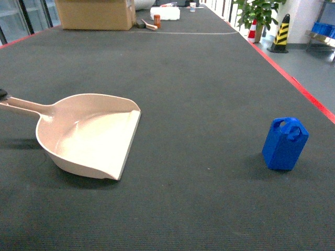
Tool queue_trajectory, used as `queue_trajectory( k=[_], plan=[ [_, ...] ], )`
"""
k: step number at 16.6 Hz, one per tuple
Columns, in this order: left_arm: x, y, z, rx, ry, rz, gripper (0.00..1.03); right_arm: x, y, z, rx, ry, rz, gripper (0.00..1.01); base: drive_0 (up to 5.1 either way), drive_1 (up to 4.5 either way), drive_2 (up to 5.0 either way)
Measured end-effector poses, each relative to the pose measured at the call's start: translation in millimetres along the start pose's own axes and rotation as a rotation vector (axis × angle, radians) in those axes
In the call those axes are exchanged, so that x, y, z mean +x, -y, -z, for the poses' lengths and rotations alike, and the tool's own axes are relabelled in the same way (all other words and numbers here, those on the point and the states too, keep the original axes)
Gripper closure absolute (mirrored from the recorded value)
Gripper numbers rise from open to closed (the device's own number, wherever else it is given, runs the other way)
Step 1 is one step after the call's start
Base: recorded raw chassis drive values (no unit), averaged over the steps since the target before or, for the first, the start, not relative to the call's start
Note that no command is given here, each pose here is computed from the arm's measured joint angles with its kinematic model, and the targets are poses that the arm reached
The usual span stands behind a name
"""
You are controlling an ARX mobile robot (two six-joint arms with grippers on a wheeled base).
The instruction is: Place part in tray to right shelf
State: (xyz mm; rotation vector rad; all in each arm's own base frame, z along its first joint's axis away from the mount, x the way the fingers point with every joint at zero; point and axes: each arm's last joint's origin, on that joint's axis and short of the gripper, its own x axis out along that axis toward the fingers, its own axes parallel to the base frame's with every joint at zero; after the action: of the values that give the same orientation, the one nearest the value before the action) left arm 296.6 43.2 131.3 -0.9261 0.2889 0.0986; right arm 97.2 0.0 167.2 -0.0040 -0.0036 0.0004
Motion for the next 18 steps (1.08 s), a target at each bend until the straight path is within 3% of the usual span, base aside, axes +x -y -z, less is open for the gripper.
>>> queue_trajectory(
  k=[1, 4, 9, 11, 14, 16, 17, 18],
  plan=[
    [16.0, -5.0, -2.2, -0.024, -0.015, -0.029, 0.05, 0.0, 0.0, 0.0, 0.000, 0.000, 0.000, 0.03, 0.0, 0.00, 0.0],
    [56.7, -0.4, -22.9, -0.066, 0.015, -0.010, 0.05, 0.0, 0.0, 0.0, 0.000, 0.000, 0.000, 0.03, 0.0, 0.00, 0.0],
    [112.9, -14.1, -37.0, -0.115, 0.006, -0.021, 0.05, 0.0, 0.0, 0.0, 0.000, 0.000, 0.000, 0.03, 0.0, 0.00, 0.0],
    [127.8, -16.9, -37.9, -0.120, 0.003, 0.035, 0.24, 0.0, 0.0, 0.0, 0.000, 0.000, 0.000, 0.03, 0.0, 0.00, 0.0],
    [134.1, -18.8, -31.0, -0.141, -0.035, 0.073, 0.60, 0.0, 0.0, 0.0, 0.000, 0.000, 0.000, 0.03, 0.0, 0.00, 0.0],
    [133.0, -13.5, -28.3, -0.181, -0.028, 0.125, 0.82, 0.0, 0.0, 0.0, 0.000, 0.000, 0.000, 0.03, 0.0, 0.00, 0.0],
    [128.9, -8.4, -27.6, -0.210, -0.022, 0.154, 0.86, 0.0, 0.0, 0.0, 0.000, 0.000, 0.000, 0.03, 0.0, 0.00, 0.0],
    [122.4, -2.4, -25.3, -0.210, -0.019, 0.179, 0.86, 0.0, 0.0, 0.0, 0.000, 0.000, 0.000, 0.03, 0.0, 0.00, 0.0]
  ],
)
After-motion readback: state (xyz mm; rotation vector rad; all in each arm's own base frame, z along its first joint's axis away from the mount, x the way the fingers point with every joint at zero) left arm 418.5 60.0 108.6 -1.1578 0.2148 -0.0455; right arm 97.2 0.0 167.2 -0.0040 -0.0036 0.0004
